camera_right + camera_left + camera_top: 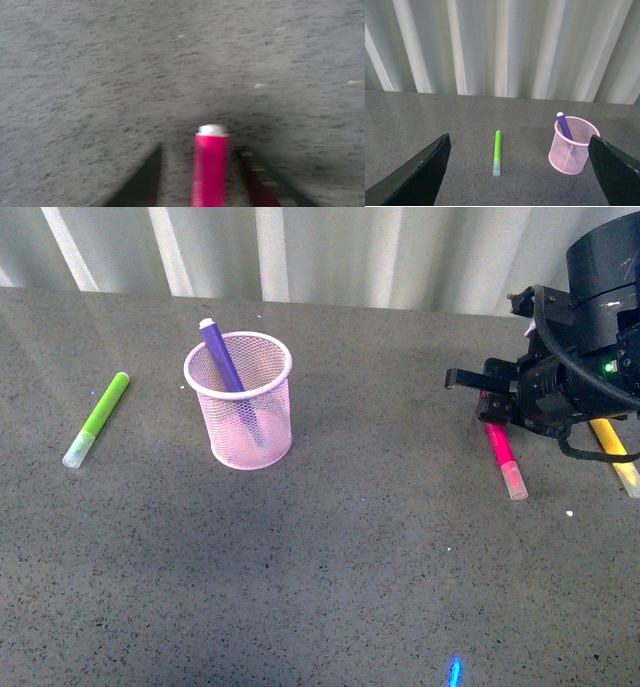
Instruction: Insert purple and pink pens into pink cup
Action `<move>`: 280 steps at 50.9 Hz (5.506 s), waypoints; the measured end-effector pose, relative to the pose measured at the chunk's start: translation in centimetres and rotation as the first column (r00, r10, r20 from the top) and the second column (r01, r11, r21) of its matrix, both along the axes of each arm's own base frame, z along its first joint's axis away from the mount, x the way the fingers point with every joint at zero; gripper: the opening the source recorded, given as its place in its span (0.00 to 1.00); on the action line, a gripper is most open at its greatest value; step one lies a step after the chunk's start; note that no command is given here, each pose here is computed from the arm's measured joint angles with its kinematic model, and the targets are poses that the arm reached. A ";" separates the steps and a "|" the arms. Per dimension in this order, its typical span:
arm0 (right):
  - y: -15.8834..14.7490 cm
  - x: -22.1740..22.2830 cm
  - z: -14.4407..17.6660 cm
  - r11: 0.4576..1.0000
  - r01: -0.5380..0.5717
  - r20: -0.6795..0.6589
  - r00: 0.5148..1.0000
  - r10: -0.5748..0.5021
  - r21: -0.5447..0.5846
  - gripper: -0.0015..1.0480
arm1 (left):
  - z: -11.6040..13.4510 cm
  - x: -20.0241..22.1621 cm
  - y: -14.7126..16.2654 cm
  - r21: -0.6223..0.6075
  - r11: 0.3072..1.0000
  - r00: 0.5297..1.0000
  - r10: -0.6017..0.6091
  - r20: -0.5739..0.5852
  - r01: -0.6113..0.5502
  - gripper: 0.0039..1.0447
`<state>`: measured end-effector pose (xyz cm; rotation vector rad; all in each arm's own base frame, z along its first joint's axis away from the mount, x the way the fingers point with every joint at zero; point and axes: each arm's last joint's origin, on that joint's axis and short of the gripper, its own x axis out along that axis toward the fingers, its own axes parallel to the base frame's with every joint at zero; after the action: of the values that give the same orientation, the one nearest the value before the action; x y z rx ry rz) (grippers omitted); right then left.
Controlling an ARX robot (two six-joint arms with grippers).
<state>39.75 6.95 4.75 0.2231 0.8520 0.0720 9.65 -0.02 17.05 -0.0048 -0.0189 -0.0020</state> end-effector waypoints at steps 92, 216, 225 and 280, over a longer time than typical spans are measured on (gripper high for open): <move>21.4 -0.5 7.3 0.815 -0.573 0.765 0.483 0.426 -0.092 0.11 | 0.0 0.0 0.0 0.000 1.000 1.000 0.000 0.000 0.000 0.94; -5.5 -22.6 13.1 0.974 0.149 0.743 0.669 0.027 -0.170 0.03 | 0.0 0.0 0.0 0.000 1.000 1.000 0.000 0.001 0.000 0.94; -6.3 -23.9 12.7 0.978 0.122 0.743 0.668 0.045 -0.169 0.03 | 0.0 0.0 0.0 0.000 1.000 1.000 0.000 0.001 0.000 0.94; -6.9 -28.5 12.6 0.974 0.155 0.768 0.640 0.026 -0.163 0.03 | 0.0 0.0 0.0 0.000 1.000 1.000 0.000 0.001 0.000 0.94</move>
<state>11.27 0.02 17.35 0.0002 -0.0235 0.0008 9.65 -0.02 17.05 -0.0048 -0.0200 -0.0020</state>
